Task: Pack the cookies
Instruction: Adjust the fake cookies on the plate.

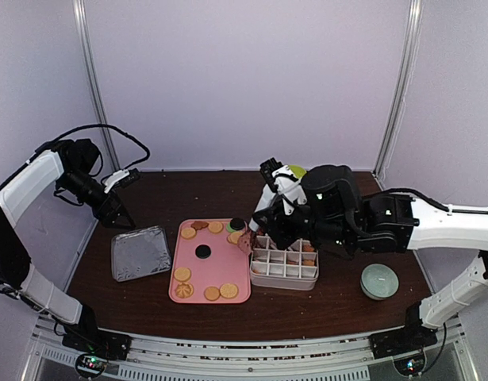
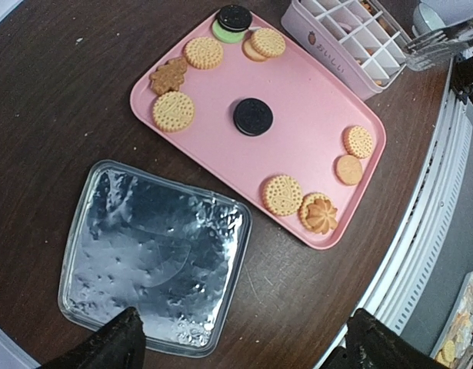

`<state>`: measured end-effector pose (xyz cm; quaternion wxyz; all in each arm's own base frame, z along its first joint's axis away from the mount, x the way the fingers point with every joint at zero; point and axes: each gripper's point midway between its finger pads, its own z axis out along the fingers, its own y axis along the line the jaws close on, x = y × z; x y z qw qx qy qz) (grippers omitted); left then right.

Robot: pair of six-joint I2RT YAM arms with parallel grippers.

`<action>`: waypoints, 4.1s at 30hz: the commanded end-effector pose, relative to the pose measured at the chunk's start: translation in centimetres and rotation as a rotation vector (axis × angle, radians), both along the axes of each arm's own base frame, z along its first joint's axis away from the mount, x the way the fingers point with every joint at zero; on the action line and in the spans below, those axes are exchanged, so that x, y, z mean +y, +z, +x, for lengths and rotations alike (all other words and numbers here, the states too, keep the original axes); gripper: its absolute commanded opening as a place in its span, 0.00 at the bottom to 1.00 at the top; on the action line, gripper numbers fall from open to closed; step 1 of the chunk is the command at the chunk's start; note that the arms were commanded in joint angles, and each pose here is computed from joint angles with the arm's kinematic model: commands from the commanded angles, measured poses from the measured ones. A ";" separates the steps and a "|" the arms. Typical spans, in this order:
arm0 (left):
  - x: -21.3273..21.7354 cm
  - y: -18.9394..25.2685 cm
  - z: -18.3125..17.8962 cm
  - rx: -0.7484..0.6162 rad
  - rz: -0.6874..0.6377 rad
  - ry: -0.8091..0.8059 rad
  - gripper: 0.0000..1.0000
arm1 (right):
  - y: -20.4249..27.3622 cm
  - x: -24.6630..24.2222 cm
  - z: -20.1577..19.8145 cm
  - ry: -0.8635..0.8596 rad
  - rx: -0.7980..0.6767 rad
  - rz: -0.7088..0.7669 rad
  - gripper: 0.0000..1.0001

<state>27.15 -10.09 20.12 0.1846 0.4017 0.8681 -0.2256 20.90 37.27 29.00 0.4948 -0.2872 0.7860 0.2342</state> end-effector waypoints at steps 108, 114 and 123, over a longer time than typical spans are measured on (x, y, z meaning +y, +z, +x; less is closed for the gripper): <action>3.8 -2.2 -6.7 -0.013 0.077 0.082 0.92 | -6.3 17.7 -1.1 0.084 -0.100 0.053 0.38; 3.8 -2.3 -6.7 -0.018 0.082 0.076 0.92 | -4.3 17.4 -1.7 0.084 -0.143 0.046 0.38; 3.8 -2.5 -6.7 -0.017 0.082 0.075 0.92 | -2.0 19.6 -5.8 0.221 -0.156 0.090 0.37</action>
